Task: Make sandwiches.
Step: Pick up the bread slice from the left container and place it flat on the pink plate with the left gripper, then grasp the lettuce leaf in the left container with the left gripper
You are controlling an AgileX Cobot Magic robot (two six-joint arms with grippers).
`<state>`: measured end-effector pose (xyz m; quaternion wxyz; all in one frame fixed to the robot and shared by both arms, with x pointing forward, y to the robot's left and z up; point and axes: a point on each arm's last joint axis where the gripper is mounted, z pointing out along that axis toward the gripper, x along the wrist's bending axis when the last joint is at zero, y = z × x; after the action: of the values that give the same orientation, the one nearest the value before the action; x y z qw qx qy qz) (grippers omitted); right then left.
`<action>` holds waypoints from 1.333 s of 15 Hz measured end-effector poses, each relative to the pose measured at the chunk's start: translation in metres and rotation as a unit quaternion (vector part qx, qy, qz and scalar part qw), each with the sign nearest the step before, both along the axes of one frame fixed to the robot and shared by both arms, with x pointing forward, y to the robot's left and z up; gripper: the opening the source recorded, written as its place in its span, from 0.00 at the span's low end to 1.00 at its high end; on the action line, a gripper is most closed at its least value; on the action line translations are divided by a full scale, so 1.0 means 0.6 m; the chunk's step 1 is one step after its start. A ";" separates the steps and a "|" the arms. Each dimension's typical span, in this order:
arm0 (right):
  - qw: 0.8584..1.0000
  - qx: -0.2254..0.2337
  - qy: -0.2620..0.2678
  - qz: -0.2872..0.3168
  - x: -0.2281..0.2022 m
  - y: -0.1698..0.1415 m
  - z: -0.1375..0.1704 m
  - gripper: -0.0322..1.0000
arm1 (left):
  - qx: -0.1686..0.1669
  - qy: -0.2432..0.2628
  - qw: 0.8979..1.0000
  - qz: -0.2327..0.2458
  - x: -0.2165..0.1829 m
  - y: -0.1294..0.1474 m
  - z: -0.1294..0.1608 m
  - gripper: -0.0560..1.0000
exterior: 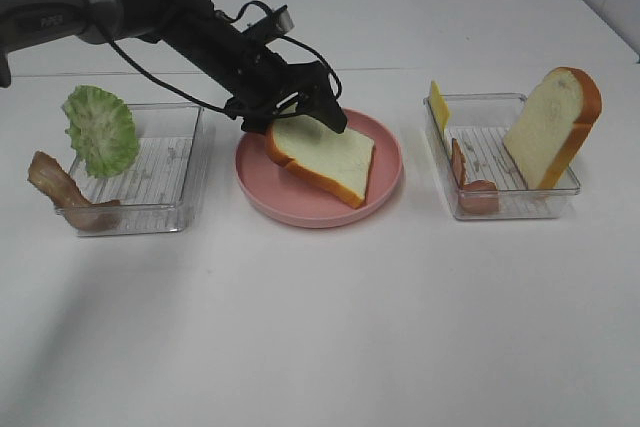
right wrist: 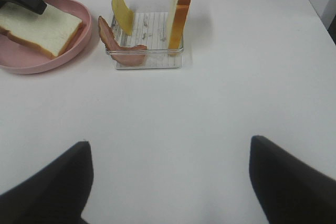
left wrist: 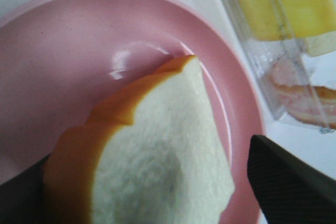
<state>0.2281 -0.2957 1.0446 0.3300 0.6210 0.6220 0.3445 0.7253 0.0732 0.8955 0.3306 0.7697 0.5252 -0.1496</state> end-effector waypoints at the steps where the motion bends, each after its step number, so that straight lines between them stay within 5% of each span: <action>1: 1.000 0.000 0.000 0.000 0.000 0.000 0.000 0.79 | 0.032 -0.024 0.999 -0.020 -0.002 -0.010 0.008 0.80; 5: 1.000 0.000 0.000 0.000 0.000 0.000 0.000 0.79 | 0.134 -0.099 0.985 -0.046 -0.008 -0.049 0.039 0.80; 10: 1.000 0.000 0.000 0.000 0.000 0.000 0.000 0.79 | 0.215 -0.105 0.970 -0.051 -0.015 -0.042 0.044 0.80; 15: 1.000 0.000 0.000 0.000 0.000 0.000 0.000 0.79 | 0.249 -0.108 0.961 -0.049 -0.024 -0.027 0.094 0.80; 17: 1.000 0.000 0.000 0.000 0.000 0.000 0.000 0.79 | 0.282 -0.095 0.955 -0.003 -0.032 -0.005 0.141 0.78; 20: 1.000 0.000 0.000 0.000 0.000 0.000 0.000 0.79 | 0.285 -0.102 0.952 0.048 -0.030 0.020 0.181 0.78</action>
<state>0.2281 -0.2957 1.0446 0.3300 0.6210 0.6220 0.3445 0.7073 0.0849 1.0044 0.1561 0.8170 0.5458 0.1012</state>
